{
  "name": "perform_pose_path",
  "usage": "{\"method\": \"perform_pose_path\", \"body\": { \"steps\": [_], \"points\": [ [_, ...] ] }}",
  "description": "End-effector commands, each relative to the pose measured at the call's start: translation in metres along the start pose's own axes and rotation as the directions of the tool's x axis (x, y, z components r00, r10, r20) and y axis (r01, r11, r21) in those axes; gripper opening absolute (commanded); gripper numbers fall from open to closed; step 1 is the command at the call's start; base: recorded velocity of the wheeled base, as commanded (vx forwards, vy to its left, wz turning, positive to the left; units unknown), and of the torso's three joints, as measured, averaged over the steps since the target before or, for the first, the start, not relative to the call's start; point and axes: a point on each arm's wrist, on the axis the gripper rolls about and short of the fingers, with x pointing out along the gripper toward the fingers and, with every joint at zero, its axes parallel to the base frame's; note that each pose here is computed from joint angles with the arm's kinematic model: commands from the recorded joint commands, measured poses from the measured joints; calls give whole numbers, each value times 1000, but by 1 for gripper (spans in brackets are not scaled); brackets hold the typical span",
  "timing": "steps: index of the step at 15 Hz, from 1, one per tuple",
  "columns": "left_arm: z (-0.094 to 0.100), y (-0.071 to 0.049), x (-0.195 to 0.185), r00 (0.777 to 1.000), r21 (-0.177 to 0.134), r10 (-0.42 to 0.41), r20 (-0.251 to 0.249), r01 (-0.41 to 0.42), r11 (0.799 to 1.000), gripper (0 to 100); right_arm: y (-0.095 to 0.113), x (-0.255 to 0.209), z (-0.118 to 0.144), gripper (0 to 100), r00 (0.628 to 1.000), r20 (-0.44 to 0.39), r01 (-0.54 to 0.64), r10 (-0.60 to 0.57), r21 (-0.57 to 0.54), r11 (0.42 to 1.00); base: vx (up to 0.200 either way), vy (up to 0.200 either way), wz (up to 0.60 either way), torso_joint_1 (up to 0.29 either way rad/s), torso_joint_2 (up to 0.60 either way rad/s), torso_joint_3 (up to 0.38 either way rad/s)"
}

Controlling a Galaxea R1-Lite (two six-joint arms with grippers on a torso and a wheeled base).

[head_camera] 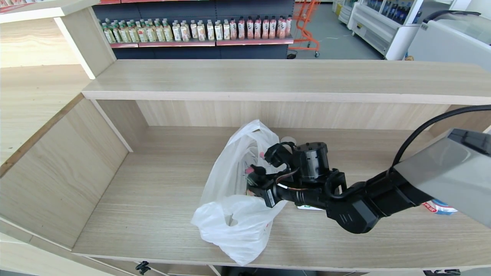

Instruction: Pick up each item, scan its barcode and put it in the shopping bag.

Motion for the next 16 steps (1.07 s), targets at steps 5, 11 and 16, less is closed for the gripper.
{"method": "perform_pose_path", "body": {
  "steps": [5,11,16],
  "points": [
    [0,0,0,1000,0,1,0,-1,1000,100,0,-24,36,100,993,115,-51,27,216,975,0,0,0,0,0,0],
    [0,0,0,1000,0,1,1,-1,1000,100,-10,-186,69,100,996,90,-44,2,468,882,0,0,0,0,0,0],
    [0,0,0,1000,0,1,0,-1,1000,100,4,-256,60,100,995,-2,92,-100,402,911,0,0,0,0,0,0]
  ]
}}
